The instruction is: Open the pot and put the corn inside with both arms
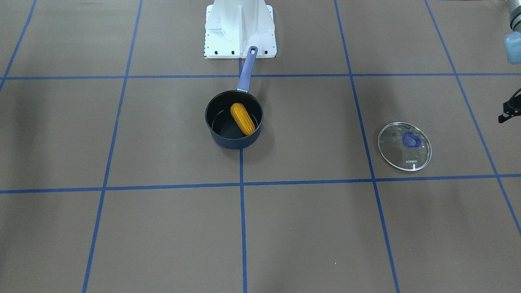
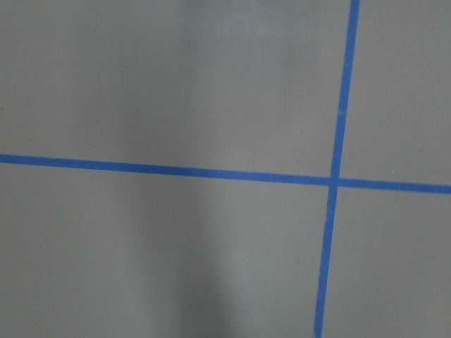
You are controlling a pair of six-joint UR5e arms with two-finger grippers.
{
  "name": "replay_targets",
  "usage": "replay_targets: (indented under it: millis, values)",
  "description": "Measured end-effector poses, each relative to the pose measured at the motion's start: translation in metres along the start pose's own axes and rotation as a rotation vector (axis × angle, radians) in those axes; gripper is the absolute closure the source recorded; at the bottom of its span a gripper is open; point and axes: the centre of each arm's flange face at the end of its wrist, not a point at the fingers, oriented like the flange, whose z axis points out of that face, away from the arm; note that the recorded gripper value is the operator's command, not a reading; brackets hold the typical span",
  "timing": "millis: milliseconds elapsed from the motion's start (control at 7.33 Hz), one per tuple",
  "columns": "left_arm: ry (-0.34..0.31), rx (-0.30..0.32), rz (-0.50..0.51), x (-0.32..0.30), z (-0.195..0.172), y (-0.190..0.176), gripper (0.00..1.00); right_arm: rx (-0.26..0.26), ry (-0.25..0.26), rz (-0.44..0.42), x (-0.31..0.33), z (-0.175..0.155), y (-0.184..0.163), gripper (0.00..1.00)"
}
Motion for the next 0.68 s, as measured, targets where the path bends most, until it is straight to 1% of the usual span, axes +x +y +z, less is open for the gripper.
replay_targets:
  millis: [136,409,682]
  values:
    - [0.002,-0.003,-0.007,-0.003,0.002,0.005,0.00,-0.009,-0.007,0.021,0.018,0.012,0.014,0.00]
    - [0.002,-0.004,-0.021,-0.009,0.003,0.014,0.00,-0.013,-0.009,0.034,0.041,0.032,0.037,0.00]
    - [0.002,-0.003,-0.029,-0.011,0.003,0.017,0.00,-0.007,-0.008,0.031,0.048,0.039,0.046,0.00]
